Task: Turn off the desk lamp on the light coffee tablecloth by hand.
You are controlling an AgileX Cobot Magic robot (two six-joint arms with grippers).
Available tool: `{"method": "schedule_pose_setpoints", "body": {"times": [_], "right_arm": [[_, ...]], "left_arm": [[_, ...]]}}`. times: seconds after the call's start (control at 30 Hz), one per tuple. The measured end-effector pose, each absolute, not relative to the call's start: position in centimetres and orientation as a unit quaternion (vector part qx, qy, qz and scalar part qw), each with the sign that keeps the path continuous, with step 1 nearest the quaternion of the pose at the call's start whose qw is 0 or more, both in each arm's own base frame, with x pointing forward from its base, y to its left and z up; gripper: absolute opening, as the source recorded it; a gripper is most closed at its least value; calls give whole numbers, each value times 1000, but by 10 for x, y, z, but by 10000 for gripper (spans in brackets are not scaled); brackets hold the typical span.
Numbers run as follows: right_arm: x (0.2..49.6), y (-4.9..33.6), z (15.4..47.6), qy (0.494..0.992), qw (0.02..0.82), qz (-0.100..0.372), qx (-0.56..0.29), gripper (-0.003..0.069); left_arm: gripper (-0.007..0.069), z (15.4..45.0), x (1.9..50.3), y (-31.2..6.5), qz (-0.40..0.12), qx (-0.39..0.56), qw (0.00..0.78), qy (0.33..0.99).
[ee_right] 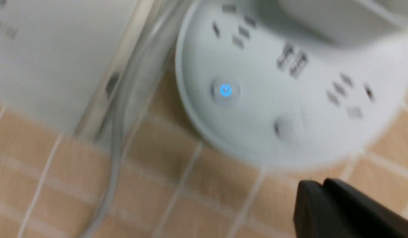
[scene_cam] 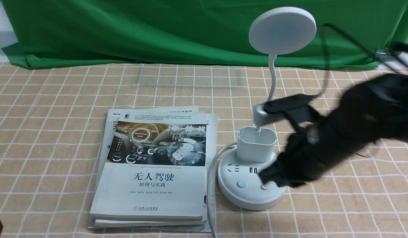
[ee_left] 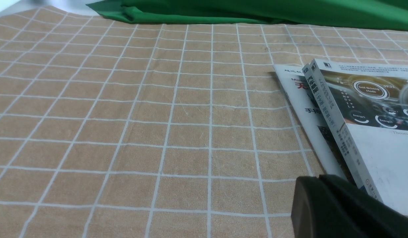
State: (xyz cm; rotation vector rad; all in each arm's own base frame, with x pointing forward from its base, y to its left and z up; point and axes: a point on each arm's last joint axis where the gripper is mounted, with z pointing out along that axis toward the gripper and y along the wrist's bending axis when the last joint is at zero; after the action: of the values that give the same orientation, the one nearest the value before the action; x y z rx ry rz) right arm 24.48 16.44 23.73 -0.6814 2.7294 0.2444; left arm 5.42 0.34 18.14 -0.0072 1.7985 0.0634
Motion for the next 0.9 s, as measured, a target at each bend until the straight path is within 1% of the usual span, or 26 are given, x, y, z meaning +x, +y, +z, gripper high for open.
{"method": "schedule_pose_setpoints", "body": {"times": [0.13, 0.17, 0.2, 0.23, 0.3, 0.4, 0.43, 0.57, 0.73, 0.8, 0.9], "right_arm": [[208, 141, 250, 950, 178, 92, -238, 41], [206, 140, 251, 950, 179, 93, -238, 41], [191, 130, 252, 949, 184, 94, -238, 43], [188, 128, 254, 948, 189, 96, -238, 43], [166, 114, 257, 946, 203, 102, -233, 49], [149, 103, 267, 939, 231, 113, -229, 55], [148, 102, 268, 938, 233, 114, -228, 56], [132, 91, 291, 916, 303, 138, -223, 68], [120, 83, 309, 890, 368, 156, -220, 74], [116, 79, 312, 883, 385, 155, -221, 55], [111, 71, 305, 875, 408, 144, -219, 30]], "left_arm": [[5, 181, 54, 3, 28, -3, 622, 783], [5, 181, 54, 3, 28, -3, 622, 783], [5, 181, 54, 3, 28, -3, 622, 783], [5, 181, 54, 3, 28, -3, 622, 783], [5, 181, 54, 3, 28, -3, 622, 783], [5, 181, 54, 3, 28, -3, 622, 783], [5, 181, 54, 3, 28, -3, 622, 783], [5, 181, 54, 3, 28, -3, 622, 783], [5, 181, 54, 3, 28, -3, 622, 783], [5, 181, 54, 3, 28, -3, 622, 783], [5, 181, 54, 3, 28, -3, 622, 783]]}}
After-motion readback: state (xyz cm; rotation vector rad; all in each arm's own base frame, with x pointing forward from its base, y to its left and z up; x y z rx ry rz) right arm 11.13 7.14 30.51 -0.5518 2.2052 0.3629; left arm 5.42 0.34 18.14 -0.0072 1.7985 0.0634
